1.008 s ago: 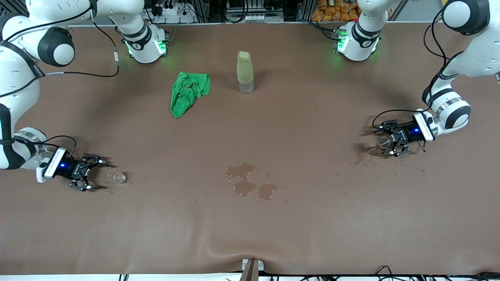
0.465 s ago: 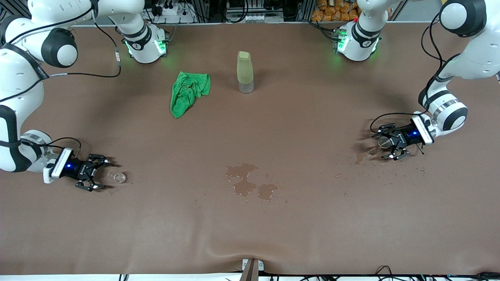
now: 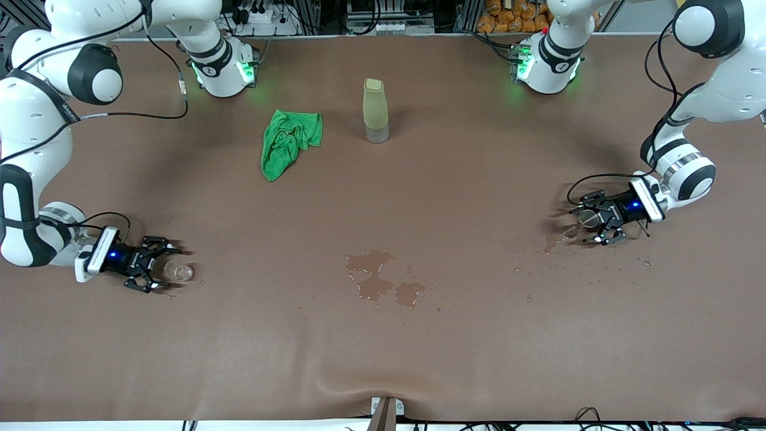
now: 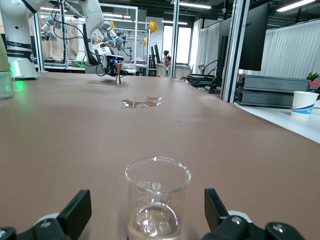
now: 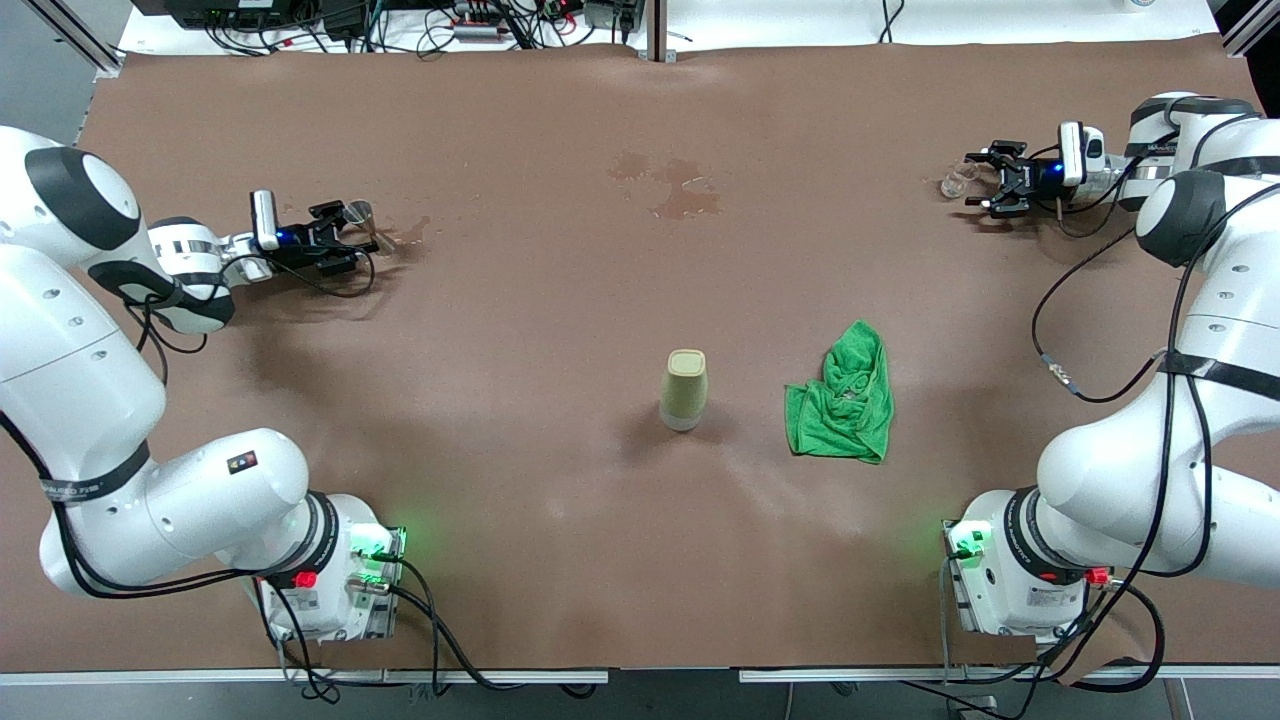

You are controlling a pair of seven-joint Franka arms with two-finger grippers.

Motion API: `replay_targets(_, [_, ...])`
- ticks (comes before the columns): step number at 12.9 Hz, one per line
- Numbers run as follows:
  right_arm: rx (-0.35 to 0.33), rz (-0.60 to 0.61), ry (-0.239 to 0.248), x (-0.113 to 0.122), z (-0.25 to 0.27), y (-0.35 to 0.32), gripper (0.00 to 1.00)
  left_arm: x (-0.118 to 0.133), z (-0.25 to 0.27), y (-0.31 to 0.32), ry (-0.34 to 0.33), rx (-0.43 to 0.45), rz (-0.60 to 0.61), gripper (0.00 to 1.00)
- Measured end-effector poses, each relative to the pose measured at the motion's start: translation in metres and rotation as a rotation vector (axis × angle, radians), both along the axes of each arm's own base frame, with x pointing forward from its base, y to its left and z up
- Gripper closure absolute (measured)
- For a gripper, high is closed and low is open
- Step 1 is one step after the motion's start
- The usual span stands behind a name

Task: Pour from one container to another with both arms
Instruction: 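Close the right gripper on the beaker while the left gripper grips the jigger, then lift the beaker with the right gripper while the left gripper lifts the jigger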

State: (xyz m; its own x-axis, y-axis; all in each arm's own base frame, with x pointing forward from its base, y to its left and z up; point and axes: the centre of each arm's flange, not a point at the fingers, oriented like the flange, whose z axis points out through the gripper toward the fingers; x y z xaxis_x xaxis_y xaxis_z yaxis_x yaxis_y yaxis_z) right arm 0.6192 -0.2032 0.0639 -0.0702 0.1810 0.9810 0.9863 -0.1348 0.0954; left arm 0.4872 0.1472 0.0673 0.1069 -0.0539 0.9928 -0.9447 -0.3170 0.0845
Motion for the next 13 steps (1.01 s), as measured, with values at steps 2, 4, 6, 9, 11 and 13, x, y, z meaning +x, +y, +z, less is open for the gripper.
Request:
replay_targets(2, [0.001,0.009,-0.003,0.001,0.0,0.005,0.0,-0.002,-0.004,-0.001,0.004,-0.002,0.0,0.32])
replay_targets(4, [0.002,0.016,-0.003,0.002,0.0,0.009,0.0,-0.003,-0.006,-0.001,0.006,-0.003,0.0,0.42])
replay_targets(6, [0.004,0.023,0.002,0.002,-0.003,0.014,0.0,-0.002,-0.006,-0.001,0.006,-0.003,0.0,0.61])
replay_targets(9, [0.007,0.026,0.009,0.0,-0.006,0.017,0.0,-0.001,-0.006,-0.001,0.002,-0.006,0.008,0.78])
replay_targets(11, [0.008,0.026,0.011,-0.001,-0.007,0.017,0.0,0.001,-0.006,-0.002,0.006,-0.011,0.016,0.79])
replay_targets(13, [0.011,0.028,0.017,-0.002,-0.009,0.019,0.0,0.002,-0.005,-0.004,0.014,-0.016,0.018,0.79])
